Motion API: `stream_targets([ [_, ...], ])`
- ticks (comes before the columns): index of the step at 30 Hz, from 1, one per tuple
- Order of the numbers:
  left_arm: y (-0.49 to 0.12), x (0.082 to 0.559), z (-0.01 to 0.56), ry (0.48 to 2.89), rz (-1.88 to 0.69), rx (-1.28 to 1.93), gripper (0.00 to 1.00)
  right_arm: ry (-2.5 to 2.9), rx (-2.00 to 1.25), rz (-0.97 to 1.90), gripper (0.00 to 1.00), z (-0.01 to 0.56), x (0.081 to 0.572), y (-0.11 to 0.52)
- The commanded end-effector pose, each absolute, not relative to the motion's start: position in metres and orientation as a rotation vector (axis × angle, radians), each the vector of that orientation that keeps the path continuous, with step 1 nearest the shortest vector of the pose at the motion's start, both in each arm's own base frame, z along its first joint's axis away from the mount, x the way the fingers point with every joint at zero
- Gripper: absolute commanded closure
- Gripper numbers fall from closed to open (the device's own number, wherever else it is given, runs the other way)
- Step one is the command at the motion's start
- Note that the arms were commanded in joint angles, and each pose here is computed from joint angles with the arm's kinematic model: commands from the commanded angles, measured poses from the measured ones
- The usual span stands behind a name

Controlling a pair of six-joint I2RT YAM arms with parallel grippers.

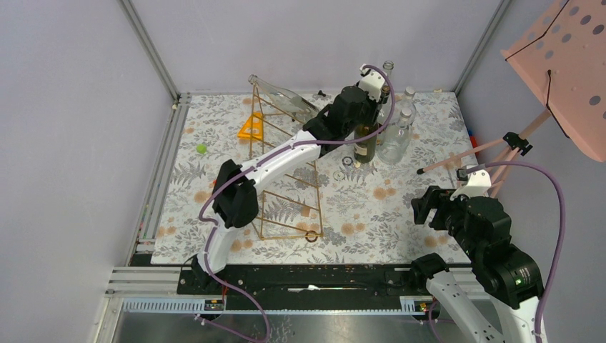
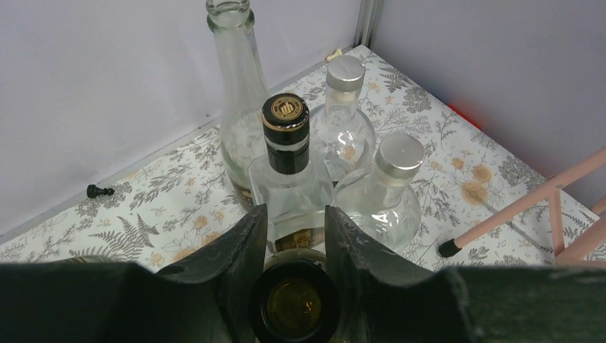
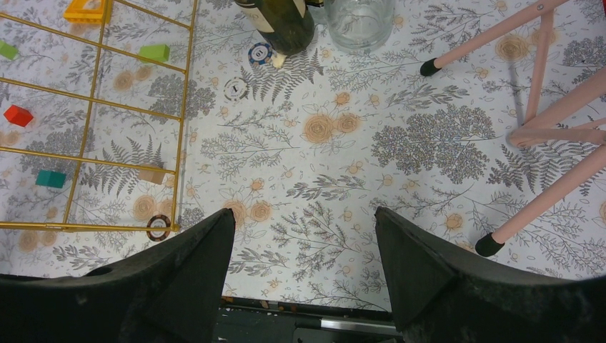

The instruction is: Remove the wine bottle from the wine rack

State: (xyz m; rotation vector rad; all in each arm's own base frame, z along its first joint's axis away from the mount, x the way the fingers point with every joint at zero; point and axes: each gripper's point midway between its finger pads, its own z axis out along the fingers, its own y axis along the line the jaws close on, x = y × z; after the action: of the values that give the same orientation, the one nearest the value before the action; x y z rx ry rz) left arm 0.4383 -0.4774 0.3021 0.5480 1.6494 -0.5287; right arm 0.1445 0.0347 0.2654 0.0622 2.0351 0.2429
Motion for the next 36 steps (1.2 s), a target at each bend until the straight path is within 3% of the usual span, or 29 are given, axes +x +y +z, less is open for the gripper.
stream_targets([
  [1, -0.483, 0.440, 0.412, 1.346, -0.616, 0.403, 1.00, 2.033, 0.057, 0.224, 0.21, 0.263, 0.145, 0.032],
  [8, -0.489, 0.436, 0.407, 1.350, -0.610, 0.423, 1.00, 2.030, 0.054, 0.225, 0.20, 0.261, 0.145, 0.033],
  [26, -0.419, 0.395, 0.479, 1.367, -0.493, 0.437, 1.00, 2.037, 0.050, 0.218, 0.20, 0.256, 0.149, 0.034],
  [36, -0.464, 0.373, 0.466, 1.412, -0.777, 0.506, 1.00, 2.010, 0.068, 0.216, 0.20, 0.261, 0.146, 0.030],
])
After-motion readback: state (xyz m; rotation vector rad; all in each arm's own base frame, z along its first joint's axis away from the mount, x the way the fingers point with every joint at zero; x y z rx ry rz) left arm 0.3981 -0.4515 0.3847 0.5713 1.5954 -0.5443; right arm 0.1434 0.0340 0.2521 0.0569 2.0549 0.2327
